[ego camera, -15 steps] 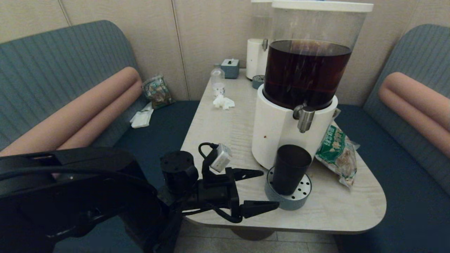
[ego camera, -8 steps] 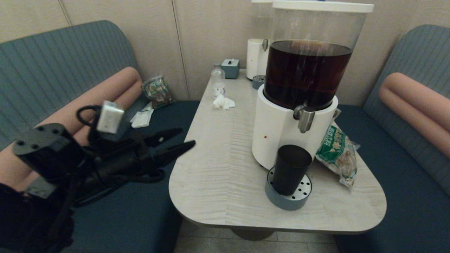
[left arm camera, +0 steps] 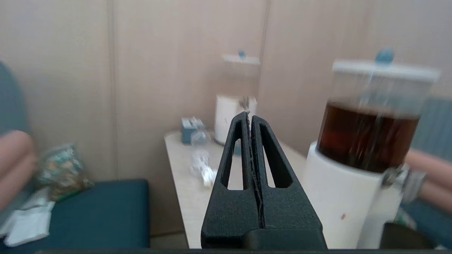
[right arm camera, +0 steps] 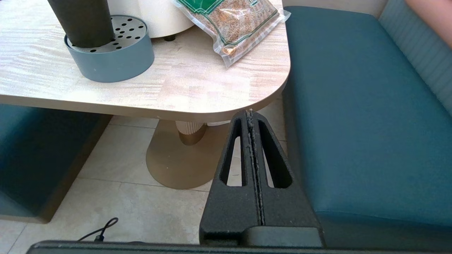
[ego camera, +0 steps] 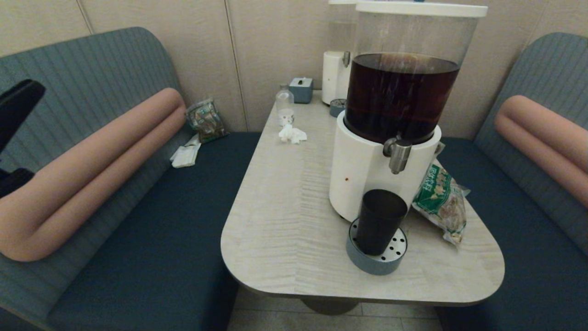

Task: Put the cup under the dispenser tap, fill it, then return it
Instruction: Turn on the faucet

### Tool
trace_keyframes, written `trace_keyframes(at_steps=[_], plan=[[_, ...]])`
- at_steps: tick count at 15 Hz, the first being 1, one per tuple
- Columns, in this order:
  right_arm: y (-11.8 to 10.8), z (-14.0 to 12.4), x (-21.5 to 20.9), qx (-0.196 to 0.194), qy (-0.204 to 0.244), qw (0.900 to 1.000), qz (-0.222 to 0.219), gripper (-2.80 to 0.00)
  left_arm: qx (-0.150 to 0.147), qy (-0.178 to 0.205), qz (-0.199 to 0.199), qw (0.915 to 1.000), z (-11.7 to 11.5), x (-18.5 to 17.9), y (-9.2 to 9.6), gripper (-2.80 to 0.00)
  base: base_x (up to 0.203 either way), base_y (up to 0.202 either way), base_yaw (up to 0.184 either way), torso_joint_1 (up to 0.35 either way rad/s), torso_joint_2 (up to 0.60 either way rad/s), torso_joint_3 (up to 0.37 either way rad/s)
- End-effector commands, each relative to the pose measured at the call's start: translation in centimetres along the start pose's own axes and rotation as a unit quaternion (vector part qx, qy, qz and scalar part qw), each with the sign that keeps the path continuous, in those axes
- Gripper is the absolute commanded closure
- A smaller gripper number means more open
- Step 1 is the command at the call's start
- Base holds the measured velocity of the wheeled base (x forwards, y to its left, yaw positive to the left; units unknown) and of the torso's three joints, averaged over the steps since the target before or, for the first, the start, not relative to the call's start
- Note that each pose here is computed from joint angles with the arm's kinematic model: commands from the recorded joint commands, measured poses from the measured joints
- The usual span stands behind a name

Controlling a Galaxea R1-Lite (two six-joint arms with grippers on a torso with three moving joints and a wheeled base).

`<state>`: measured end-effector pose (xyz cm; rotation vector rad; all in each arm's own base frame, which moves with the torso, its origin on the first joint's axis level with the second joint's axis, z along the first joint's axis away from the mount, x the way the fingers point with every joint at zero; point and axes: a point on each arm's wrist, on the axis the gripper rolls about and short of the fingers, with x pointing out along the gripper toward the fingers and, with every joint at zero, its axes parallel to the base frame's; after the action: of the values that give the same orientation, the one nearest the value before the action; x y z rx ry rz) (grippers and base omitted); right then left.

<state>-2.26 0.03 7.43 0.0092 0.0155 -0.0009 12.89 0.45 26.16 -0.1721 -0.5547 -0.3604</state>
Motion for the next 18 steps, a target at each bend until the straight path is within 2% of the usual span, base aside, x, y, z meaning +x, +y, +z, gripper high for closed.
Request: trace_keyframes(at_steps=[1, 3, 5, 7, 9, 11, 12, 13, 14, 15, 16, 17, 18], plan=[[0.0, 0.0, 0.0, 0.000, 0.000, 1.000, 0.000, 0.00, 0.010, -0.055, -0.006, 0.9984, 3.7, -4.2, -2.9, 0.00, 0.000, 0.000, 0.000, 0.000, 0.00, 0.000], [0.0, 0.0, 0.0, 0.000, 0.000, 1.000, 0.000, 0.00, -0.022, -0.048, 0.001, 0.9986, 4.7, -6.8, -4.3, 0.00, 0.000, 0.000, 0.000, 0.000, 0.00, 0.000], [0.0, 0.0, 0.0, 0.000, 0.000, 1.000, 0.000, 0.00, -0.072, -0.041, 0.002, 0.9965, 5.6, -9.1, -5.6, 0.00, 0.000, 0.000, 0.000, 0.000, 0.00, 0.000], [0.0, 0.0, 0.0, 0.001, 0.000, 1.000, 0.000, 0.00, -0.145, -0.036, 0.000, 0.9887, 6.1, -10.7, -6.4, 0.00, 0.000, 0.000, 0.000, 0.000, 0.00, 0.000], [0.0, 0.0, 0.0, 0.001, 0.000, 1.000, 0.000, 0.00, -0.195, -0.047, -0.020, 0.9794, 6.7, -11.9, -7.1, 0.00, 0.000, 0.000, 0.000, 0.000, 0.00, 0.000], [0.0, 0.0, 0.0, 0.001, 0.000, 1.000, 0.000, 0.00, -0.221, -0.052, -0.046, 0.9728, 6.9, -13.5, -7.6, 0.00, 0.000, 0.000, 0.000, 0.000, 0.00, 0.000], [0.0, 0.0, 0.0, 0.001, 0.000, 1.000, 0.000, 0.00, -0.223, -0.045, -0.048, 0.9725, 6.8, -14.4, -7.8, 0.00, 0.000, 0.000, 0.000, 0.000, 0.00, 0.000], [0.0, 0.0, 0.0, 0.001, 0.000, 1.000, 0.000, 0.00, -0.210, -0.037, -0.044, 0.9759, 6.4, -15.4, -8.0, 0.00, 0.000, 0.000, 0.000, 0.000, 0.00, 0.000], [0.0, 0.0, 0.0, 0.001, 0.000, 1.000, 0.001, 0.00, -0.168, -0.019, -0.032, 0.9850, 5.5, -16.4, -8.0, 0.00, 0.000, 0.000, 0.000, 0.000, 0.00, 0.000], [0.0, 0.0, 0.0, 0.000, 0.000, 1.000, 0.000, 0.00, -0.097, 0.000, -0.020, 0.9951, 4.4, -17.6, -8.1, 0.00, 0.000, 0.000, 0.000, 0.000, 0.00, 0.000], [0.0, 0.0, 0.0, 0.000, 0.000, 1.000, 0.001, 0.00, -0.039, 0.037, -0.002, 0.9985, 3.0, -18.8, -8.0, 0.00, 0.000, 0.000, 0.000, 0.000, 0.00, 0.000], [0.0, 0.0, 0.0, 0.000, 0.000, 1.000, 0.000, 0.00, 0.026, 0.089, 0.018, 0.9955, 1.4, -19.6, -7.8, 0.00, 0.000, 0.000, 0.000, 0.000, 0.00, 0.000], [0.0, 0.0, 0.0, 0.000, 0.000, 1.000, 0.000, 0.00, 0.081, 0.127, 0.046, 0.9876, 0.1, -20.0, -7.4, 0.00, 0.000, 0.000, 0.000, 0.000, 0.00, 0.000]])
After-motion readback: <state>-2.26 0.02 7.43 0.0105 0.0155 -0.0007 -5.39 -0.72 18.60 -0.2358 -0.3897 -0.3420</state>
